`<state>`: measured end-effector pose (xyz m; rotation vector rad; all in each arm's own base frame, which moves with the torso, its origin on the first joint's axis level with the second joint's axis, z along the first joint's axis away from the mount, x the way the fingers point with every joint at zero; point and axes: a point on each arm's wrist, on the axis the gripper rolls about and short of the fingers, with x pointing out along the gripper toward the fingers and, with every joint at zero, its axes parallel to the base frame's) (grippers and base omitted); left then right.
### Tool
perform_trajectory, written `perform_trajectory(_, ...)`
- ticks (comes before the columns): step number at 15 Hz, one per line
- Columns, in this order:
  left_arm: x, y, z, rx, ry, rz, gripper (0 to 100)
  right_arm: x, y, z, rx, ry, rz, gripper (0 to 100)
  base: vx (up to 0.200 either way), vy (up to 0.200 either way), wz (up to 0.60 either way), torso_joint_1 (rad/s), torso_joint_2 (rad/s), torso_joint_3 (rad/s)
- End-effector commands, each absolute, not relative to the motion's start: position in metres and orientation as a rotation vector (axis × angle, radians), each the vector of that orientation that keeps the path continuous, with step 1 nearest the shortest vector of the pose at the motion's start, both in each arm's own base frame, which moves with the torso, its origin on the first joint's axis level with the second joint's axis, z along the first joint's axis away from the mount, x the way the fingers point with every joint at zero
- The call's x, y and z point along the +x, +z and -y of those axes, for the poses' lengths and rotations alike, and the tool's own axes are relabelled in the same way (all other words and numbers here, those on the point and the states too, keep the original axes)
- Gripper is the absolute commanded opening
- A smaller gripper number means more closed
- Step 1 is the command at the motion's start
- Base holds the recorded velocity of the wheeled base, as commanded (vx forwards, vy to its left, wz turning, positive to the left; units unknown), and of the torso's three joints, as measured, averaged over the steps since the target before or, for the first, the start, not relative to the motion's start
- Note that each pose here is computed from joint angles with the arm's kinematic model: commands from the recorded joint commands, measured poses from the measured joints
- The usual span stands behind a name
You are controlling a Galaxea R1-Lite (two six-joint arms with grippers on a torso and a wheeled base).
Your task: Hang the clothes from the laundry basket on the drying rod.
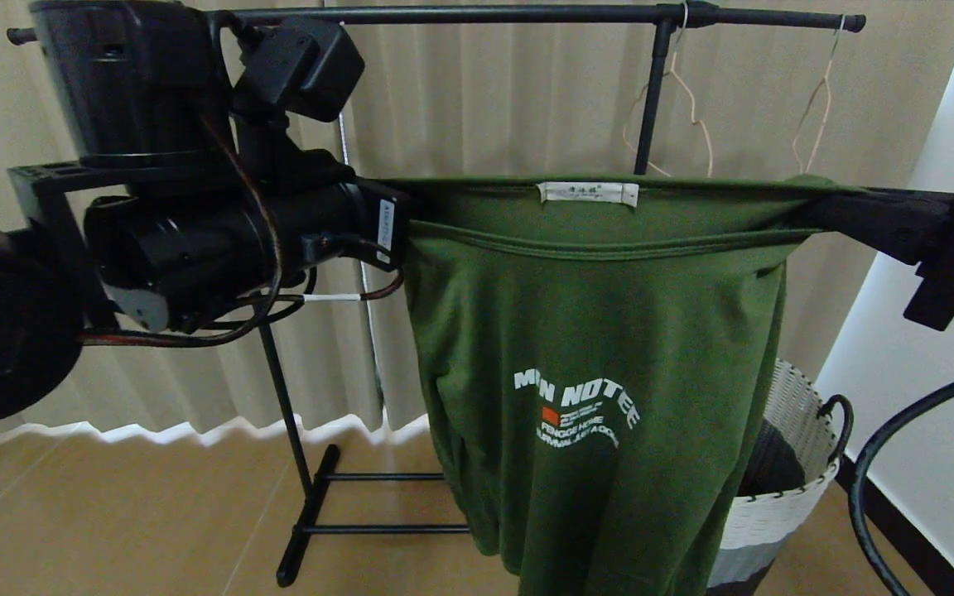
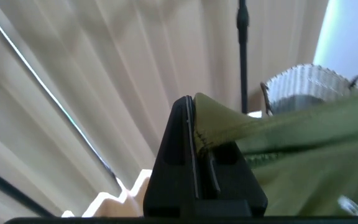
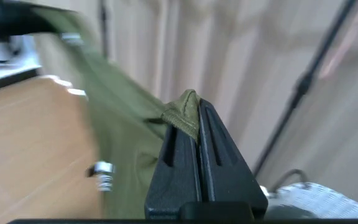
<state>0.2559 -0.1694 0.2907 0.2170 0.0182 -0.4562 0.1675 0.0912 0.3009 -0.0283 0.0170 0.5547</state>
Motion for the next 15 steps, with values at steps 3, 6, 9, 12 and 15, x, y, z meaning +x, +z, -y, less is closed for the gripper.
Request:
perform_trajectory(3, 0.211, 0.313, 0.142, 0.217, -0.517, -0.01, 0, 0.206, 0.307, -0.1, -0.046, 0.508, -0.009, 0, 0.0, 0.0, 0.0, 0.0, 0.0, 0.0)
perform_trajectory(6, 0.18, 0.316, 0.126, 0.228, -0.65, -0.047, 0, 0.218, 0.299, -0.105, -0.047, 0.507, -0.017, 0, 0.0, 0.0, 0.0, 0.0, 0.0, 0.0)
perform_trajectory(9, 0.177, 0.314, 0.127, 0.229, -0.673, -0.031, 0, 0.216, 0.301, -0.105, -0.047, 0.505, -0.004, 0, 0.0, 0.0, 0.0, 0.0, 0.0, 0.0)
perform_trajectory(12, 0.175, 0.323, 0.134, 0.2, -0.694, 0.068, 0, 0.212, 0.305, -0.102, -0.044, 0.505, 0.011, 0, 0.0, 0.0, 0.0, 0.0, 0.0, 0.0)
perform_trajectory(15, 0.173, 0.318, 0.138, 0.205, -0.714, 0.057, 0, 0.21, 0.306, -0.102, -0.043, 0.505, 0.014, 0, 0.0, 0.0, 0.0, 0.0, 0.0, 0.0)
